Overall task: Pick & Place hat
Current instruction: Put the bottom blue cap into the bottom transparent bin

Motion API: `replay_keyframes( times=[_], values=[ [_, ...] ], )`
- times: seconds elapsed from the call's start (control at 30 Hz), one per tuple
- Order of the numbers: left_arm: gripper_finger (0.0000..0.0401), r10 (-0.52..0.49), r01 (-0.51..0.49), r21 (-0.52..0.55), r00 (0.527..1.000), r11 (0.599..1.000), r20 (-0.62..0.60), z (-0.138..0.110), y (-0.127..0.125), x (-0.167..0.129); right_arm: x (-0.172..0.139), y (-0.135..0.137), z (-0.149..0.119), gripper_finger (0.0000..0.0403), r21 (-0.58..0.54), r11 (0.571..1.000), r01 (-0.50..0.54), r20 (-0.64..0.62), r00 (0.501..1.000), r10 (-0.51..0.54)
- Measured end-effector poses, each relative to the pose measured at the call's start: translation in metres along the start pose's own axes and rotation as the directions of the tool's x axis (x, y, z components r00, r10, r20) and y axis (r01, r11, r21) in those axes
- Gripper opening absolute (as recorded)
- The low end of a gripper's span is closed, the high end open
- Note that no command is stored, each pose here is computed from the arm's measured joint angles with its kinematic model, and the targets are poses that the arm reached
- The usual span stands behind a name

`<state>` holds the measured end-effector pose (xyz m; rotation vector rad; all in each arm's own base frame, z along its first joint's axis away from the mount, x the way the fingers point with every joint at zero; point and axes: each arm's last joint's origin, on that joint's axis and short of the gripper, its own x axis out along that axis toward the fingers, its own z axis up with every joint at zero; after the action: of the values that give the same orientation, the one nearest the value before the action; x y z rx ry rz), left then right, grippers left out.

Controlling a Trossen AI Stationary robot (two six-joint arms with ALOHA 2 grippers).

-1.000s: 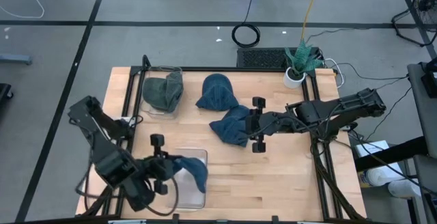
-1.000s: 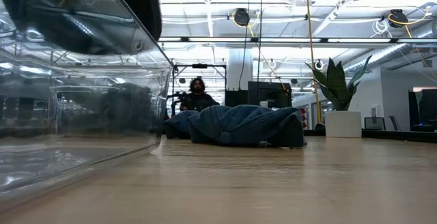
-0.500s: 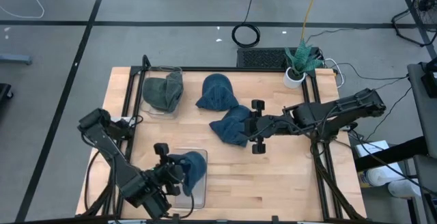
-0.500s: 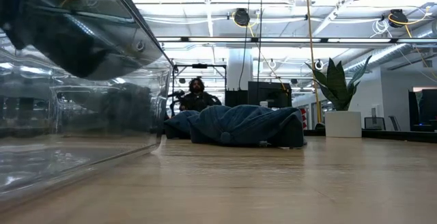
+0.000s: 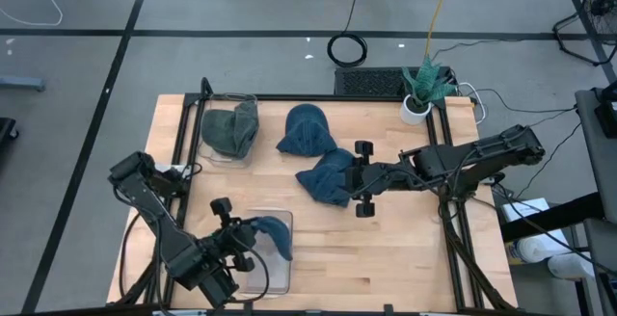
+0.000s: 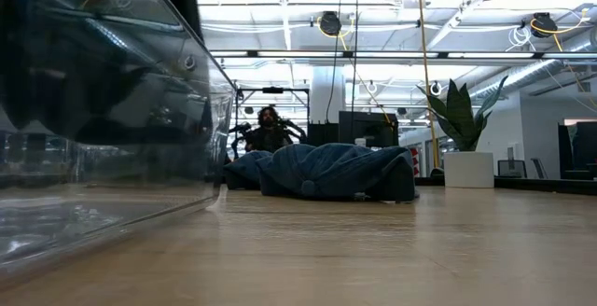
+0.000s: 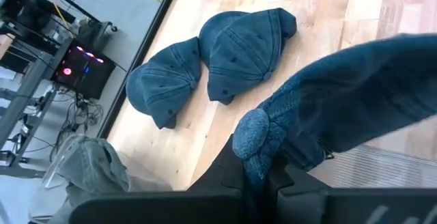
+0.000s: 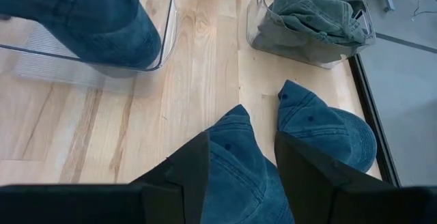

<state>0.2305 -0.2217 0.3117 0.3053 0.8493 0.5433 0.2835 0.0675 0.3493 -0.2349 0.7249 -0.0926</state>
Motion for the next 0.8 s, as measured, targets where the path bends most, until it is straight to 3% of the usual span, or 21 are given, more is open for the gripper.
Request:
replay_keyframes(
  times=[0.33, 0.6, 0.8],
  values=[
    [0.0001, -0.004, 0.004, -0.043, 1.000, 0.999, 0.002, 0.001, -0.001, 0.002, 0.000, 0.000, 0.000, 0.0155, 0.000, 1.000, 0.000, 0.000, 1.000, 0.000],
    [0.0001, -0.142, 0.130, -0.115, 0.985, 0.985, -0.100, -0.008, -0.023, 0.025, 0.000, 0.000, 0.000, 0.0155, 0.000, 1.000, 0.000, -0.001, 1.000, 0.000],
    [0.0002, -0.164, 0.147, -0.136, 0.978, 0.980, -0.129, -0.013, -0.028, 0.034, 0.000, 0.000, 0.000, 0.0155, 0.008, 1.000, 0.000, 0.000, 1.000, 0.000]
  ],
)
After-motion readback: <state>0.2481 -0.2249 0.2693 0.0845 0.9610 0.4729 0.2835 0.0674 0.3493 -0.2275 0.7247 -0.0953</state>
